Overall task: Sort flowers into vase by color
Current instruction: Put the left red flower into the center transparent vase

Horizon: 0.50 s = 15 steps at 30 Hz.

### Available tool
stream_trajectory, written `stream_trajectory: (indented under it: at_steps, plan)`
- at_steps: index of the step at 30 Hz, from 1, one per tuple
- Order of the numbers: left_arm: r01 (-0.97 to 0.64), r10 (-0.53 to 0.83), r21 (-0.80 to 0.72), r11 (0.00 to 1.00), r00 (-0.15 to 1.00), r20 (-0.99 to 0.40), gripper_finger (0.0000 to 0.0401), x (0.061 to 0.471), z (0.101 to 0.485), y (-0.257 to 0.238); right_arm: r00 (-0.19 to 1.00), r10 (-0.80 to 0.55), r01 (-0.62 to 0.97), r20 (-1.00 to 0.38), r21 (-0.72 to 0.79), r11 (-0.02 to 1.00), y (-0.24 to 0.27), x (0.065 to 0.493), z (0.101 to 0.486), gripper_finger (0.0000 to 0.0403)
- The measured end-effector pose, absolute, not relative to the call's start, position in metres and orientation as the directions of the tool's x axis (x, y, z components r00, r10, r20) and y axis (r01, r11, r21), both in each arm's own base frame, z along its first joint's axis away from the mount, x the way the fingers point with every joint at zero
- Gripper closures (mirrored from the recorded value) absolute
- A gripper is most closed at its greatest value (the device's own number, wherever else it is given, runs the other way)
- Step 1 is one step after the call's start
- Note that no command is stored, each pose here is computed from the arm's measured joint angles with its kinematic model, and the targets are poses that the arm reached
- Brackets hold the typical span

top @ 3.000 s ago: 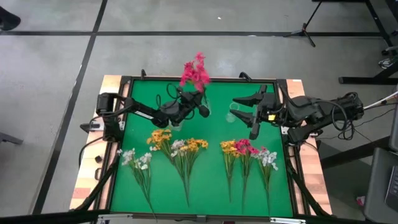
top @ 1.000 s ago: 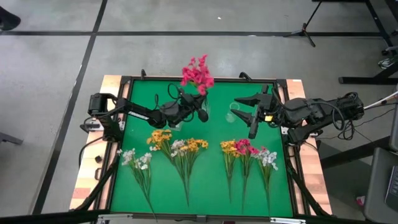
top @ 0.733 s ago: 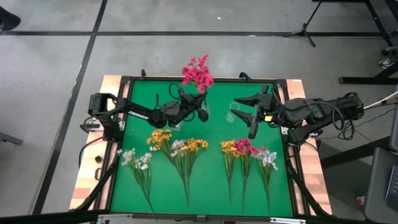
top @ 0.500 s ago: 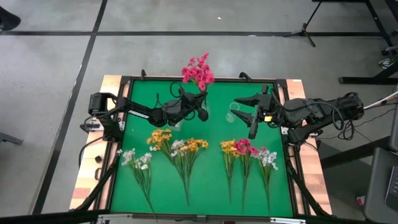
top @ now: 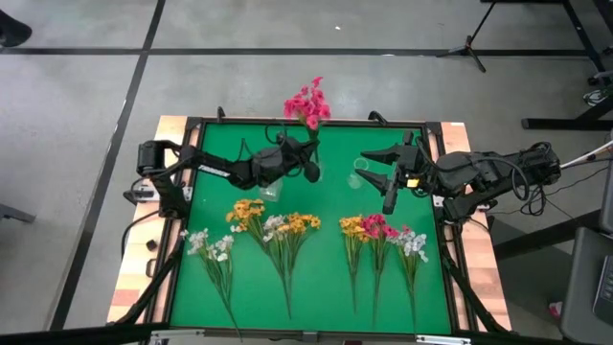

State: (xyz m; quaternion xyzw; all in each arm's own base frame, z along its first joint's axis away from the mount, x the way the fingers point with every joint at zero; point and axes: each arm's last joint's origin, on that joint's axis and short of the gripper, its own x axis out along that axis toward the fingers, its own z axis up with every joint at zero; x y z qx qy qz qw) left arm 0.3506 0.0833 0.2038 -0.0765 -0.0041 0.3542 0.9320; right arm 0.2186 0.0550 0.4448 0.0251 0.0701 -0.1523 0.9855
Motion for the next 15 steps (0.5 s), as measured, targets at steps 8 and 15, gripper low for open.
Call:
stream_trajectory:
  at_steps: [8, 15]
  plan:
    - [-0.632, 0.632, -0.155, 0.759, 0.773, -0.054, 0.0340, 0.3509, 0.2031, 0.0843, 0.944, -0.294, 0.301, -0.147, 0.028, 0.953, 0.0551, 0.2187, 0.4447, 0.0205]
    - [-0.629, 0.631, -0.202, 0.751, 0.773, -0.061, 0.0279, 0.3510, 0.2023, 0.0836, 0.953, -0.263, 0.270, -0.150, 0.033, 0.962, 0.0561, 0.2189, 0.4446, 0.0205]
